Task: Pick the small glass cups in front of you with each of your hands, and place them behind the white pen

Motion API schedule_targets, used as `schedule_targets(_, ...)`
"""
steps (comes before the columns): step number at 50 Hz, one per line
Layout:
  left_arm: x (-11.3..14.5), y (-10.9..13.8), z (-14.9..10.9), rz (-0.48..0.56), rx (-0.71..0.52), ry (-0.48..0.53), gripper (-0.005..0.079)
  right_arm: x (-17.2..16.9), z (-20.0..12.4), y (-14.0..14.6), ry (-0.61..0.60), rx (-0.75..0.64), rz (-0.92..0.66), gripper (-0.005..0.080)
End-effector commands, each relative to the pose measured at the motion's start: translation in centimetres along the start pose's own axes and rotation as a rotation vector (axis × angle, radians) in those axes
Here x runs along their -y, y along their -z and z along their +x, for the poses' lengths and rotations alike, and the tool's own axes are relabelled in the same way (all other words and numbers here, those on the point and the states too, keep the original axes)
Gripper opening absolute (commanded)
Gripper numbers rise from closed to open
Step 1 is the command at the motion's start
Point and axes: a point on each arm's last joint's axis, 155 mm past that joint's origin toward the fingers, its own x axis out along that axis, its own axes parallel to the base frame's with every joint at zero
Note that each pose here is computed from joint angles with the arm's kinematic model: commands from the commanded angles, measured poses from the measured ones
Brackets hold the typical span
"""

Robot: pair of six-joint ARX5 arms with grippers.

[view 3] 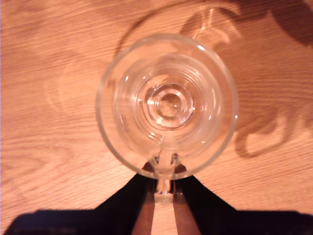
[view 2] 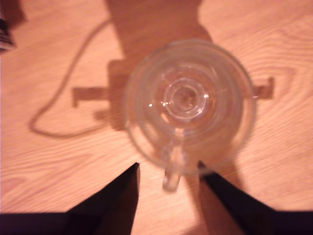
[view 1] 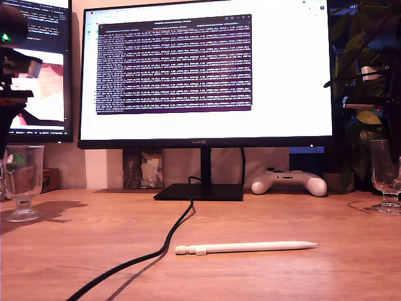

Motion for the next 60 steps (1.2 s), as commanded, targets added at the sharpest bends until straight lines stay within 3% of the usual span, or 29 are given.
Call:
schedule_targets(1, 0.0, -0.3, 0.3, 0.006, 0.003, 0.002, 0.0299, 0.0, 0.0, -0.3, -0.003, 0.01, 0.0, -0.0013)
schedule_targets(7, 0.0, -0.4, 0.3, 0.006, 0.006, 0.0, 0.0154, 0.0, 0.0, -0.4, -0.004, 0.014, 0.0, -0.0013)
schedule_targets(18, 0.5, -0.8, 0.3, 0.007, 0.025, 0.032, -0.0026, 0.0, 0.0, -0.5, -0.004, 0.015, 0.0, -0.0013)
schedule_targets(46, 0.9, -0.6, 0.1, -0.002, 0.017, 0.044, -0.0023, -0.2, -1.3, -0.1, -0.008, 0.021, -0.019, -0.0013)
schedule_targets(60, 1.4, -1.0, -2.1, -0.003, 0.064, 0.036, -0.0023, -0.9, -3.0, 0.3, -0.019, 0.042, -0.052, -0.0013)
